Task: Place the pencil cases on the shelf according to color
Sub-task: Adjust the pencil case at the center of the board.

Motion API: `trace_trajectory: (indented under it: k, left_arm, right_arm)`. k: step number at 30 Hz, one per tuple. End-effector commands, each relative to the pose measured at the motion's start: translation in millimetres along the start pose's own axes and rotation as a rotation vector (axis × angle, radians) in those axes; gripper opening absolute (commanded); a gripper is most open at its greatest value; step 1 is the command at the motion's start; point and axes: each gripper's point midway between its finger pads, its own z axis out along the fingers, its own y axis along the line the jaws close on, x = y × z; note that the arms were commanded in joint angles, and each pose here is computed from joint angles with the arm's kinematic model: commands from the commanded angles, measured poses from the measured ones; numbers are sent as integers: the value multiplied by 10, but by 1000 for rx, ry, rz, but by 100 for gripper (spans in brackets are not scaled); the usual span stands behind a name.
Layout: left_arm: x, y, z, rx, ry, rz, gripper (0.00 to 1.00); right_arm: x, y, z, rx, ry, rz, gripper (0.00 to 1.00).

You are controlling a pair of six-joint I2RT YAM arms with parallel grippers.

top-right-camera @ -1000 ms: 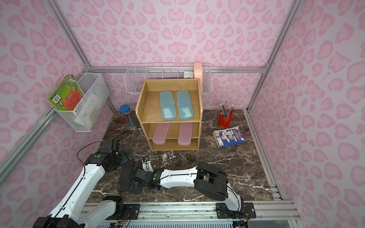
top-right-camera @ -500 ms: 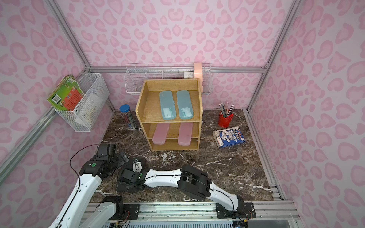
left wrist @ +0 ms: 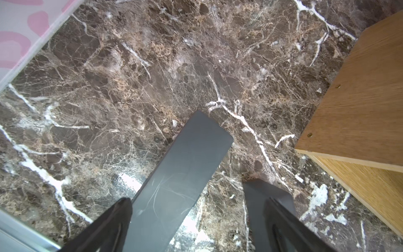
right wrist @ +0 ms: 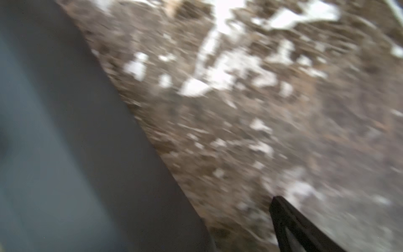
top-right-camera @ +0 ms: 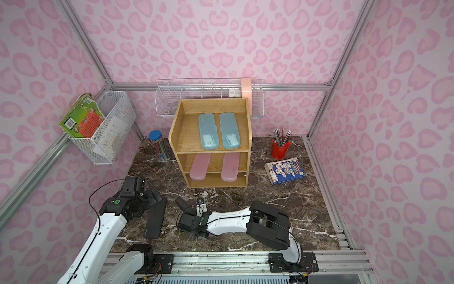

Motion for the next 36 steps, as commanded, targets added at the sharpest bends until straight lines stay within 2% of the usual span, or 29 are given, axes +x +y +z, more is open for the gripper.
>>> trace_trajectory:
  k: [1,5,14,17,25,36]
  left_arm:
    - [75,5,17,5,31,5,99]
    - [109,-42,37,29,48,11,99]
    - [241,-109,147,32,88,38,99]
    - [290,-185,184,35,103,64,99]
    - [325,-213,174,19,97,87,99]
    - [325,-210,231,-9,109,124,99]
  right_arm:
    - [23,-74,-117,-27,-22,26,99]
    - [8,-200,-274,-24,-54,14,99]
    - [-137,-306,-558,-118,-147,-38,99]
    - [-192,-318,-567,-162,-154,-59,94]
    - [-343,-300,-454,-224,-160,-88,92]
    - [-554,-357,-374,-338,-204,-46,83]
